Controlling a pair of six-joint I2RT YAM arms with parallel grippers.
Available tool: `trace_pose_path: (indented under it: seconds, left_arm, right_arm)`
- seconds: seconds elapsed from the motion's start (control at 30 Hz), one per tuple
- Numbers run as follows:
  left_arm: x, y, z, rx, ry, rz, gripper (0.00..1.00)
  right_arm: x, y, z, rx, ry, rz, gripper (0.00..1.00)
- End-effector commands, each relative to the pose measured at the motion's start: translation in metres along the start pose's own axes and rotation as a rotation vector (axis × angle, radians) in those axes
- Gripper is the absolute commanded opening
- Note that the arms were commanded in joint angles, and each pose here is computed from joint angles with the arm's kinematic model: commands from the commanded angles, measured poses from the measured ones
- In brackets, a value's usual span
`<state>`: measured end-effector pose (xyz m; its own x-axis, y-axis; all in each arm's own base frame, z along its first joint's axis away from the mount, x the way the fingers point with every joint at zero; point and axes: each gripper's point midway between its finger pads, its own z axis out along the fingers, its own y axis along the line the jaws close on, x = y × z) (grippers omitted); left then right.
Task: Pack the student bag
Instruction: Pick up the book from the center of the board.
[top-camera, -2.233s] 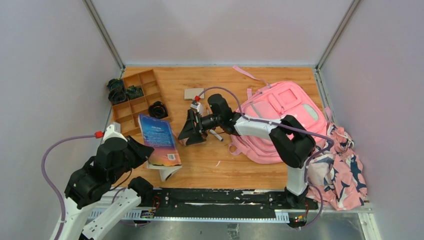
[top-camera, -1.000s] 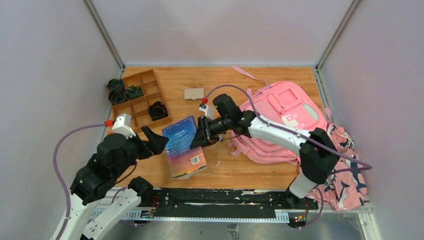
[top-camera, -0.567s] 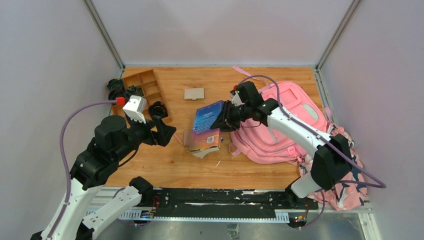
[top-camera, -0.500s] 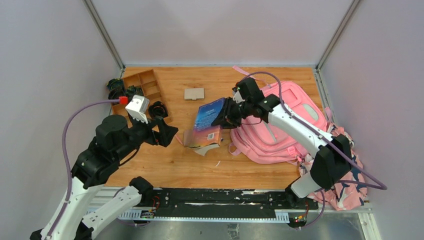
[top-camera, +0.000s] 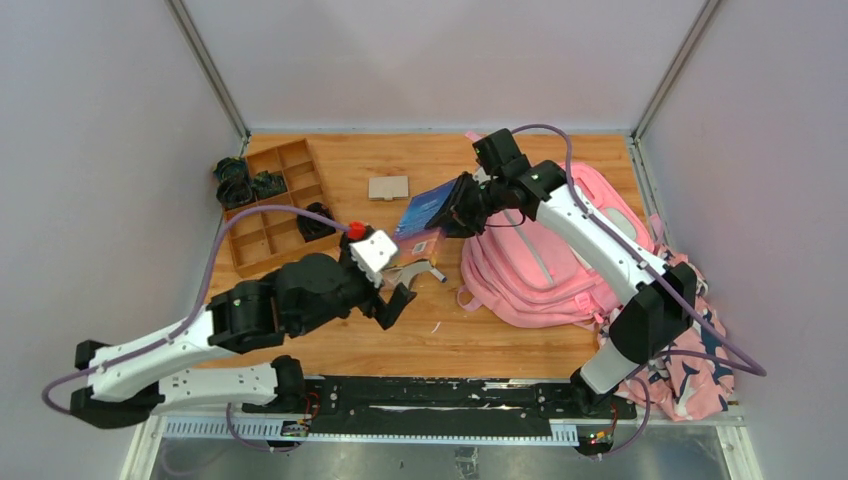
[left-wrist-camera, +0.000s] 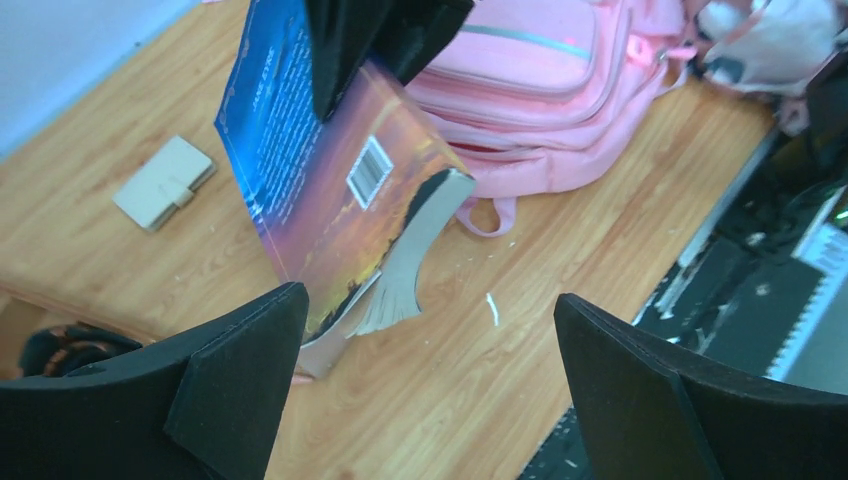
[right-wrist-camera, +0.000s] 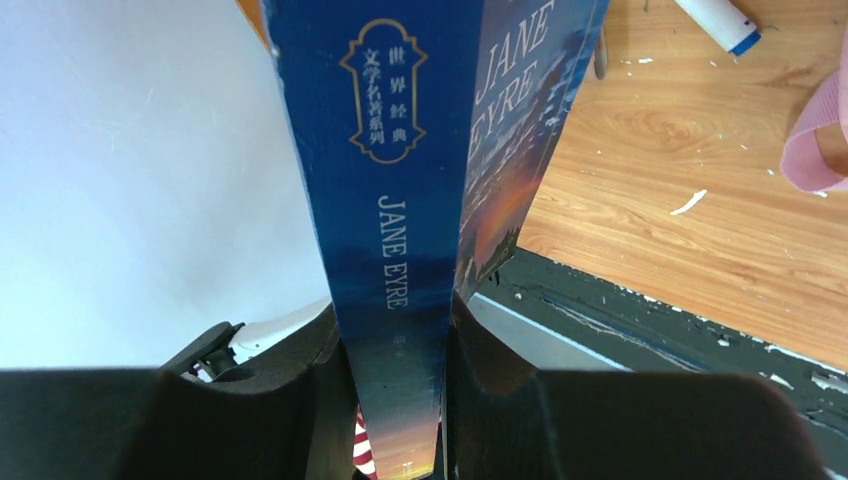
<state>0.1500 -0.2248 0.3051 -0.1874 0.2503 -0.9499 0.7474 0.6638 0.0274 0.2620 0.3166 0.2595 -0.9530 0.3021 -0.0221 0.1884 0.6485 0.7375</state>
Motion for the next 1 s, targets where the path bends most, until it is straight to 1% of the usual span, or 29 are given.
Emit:
trace_pose_path:
  seconds: [0.0,0.13,0.2,0.27,0.37,0.47,0.57,0.63,0.73,0.77,0.87,0.9,0.93,0.97]
  left_arm:
    - [-0.011,0.011,0.013,-0.177,-0.066,0.122,1.00]
    - [-0.008,0.009,0.030,-0.232,-0.172,0.057,1.00]
    - [0.002,0.007,0.042,-0.256,-0.169,0.059,1.00]
    - [0.011,0.010,0.051,-0.302,-0.153,0.097,0.99]
    - [0.014,0.017,0.057,-0.367,-0.161,0.125,0.98]
    - [0.018,0.021,0.064,-0.417,-0.138,0.166,0.96]
    - [0.028,0.020,0.069,-0.420,-0.116,0.173,0.95]
    - [0.034,0.020,0.071,-0.422,-0.120,0.162,0.92]
    - [0.040,0.021,0.075,-0.410,-0.114,0.138,0.81]
    - [0.043,0.021,0.076,-0.408,-0.108,0.132,0.74]
    - [0.049,0.032,0.076,-0.470,-0.090,0.108,0.40]
    - [0.049,0.034,0.075,-0.486,-0.084,0.106,0.30]
    - [0.047,0.035,0.073,-0.495,-0.090,0.086,0.17]
    - [0.048,0.037,0.071,-0.503,-0.079,0.079,0.03]
  right_arm:
    - [-0.001,0.029,-0.017,-0.132,0.052,0.045,0.00]
    - [0.001,0.029,-0.013,-0.161,0.081,0.076,0.00]
    - [0.002,0.028,-0.013,-0.168,0.088,0.089,0.00]
    - [0.004,0.028,-0.012,-0.179,0.106,0.099,0.00]
    - [0.006,0.029,-0.012,-0.200,0.141,0.109,0.00]
    - [0.010,0.030,-0.011,-0.220,0.188,0.127,0.00]
    - [0.012,0.029,-0.010,-0.234,0.218,0.134,0.00]
    - [0.013,0.030,-0.011,-0.243,0.229,0.133,0.00]
    - [0.015,0.030,-0.013,-0.258,0.242,0.128,0.00]
    - [0.016,0.030,-0.013,-0.265,0.246,0.126,0.00]
    - [0.016,0.029,-0.017,-0.294,0.242,0.101,0.00]
    - [0.014,0.029,-0.020,-0.306,0.226,0.072,0.02]
    - [0.012,0.028,-0.024,-0.318,0.200,0.027,0.10]
    - [0.008,0.026,-0.029,-0.320,0.162,-0.008,0.20]
